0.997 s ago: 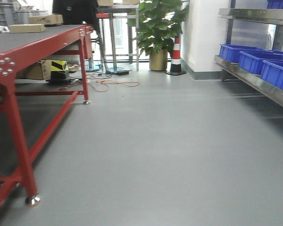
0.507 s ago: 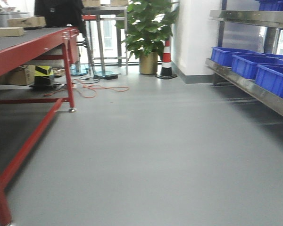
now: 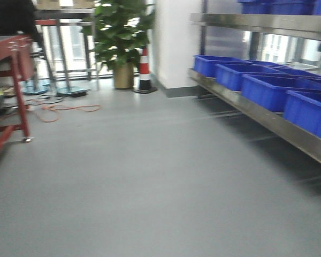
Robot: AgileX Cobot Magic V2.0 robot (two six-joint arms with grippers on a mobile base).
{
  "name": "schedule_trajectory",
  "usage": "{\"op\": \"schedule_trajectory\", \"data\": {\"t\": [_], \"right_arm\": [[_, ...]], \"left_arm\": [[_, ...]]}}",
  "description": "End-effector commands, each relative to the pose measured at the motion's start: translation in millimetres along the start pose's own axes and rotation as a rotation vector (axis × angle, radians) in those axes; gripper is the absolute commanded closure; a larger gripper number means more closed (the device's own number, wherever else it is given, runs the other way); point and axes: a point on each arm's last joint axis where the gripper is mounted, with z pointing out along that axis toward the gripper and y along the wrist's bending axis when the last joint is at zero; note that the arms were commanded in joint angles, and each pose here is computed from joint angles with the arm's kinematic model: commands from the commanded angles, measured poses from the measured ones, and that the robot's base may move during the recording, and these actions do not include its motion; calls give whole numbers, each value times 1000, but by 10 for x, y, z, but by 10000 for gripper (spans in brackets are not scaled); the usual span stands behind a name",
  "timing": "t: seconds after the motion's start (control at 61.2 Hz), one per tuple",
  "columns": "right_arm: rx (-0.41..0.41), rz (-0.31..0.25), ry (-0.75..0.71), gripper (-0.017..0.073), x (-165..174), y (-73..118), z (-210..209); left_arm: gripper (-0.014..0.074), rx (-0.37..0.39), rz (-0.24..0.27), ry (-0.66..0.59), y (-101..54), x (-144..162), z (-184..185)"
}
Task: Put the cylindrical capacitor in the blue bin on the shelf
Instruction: 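Drive the base away from the table toward the blue-bin shelf, then drive up to the shelf and stop facing the blue bins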
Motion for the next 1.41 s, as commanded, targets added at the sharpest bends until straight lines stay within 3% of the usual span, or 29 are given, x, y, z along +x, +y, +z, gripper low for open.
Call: {"op": "schedule_trajectory", "data": {"t": [0.0, 1.389], "right_arm": [[5, -13, -39, 711, -44, -6, -19], [5, -13, -39, 711, -44, -6, -19]], "left_arm": [[704, 10, 0, -32, -9, -27, -13], [704, 10, 0, -32, -9, -27, -13]]}}
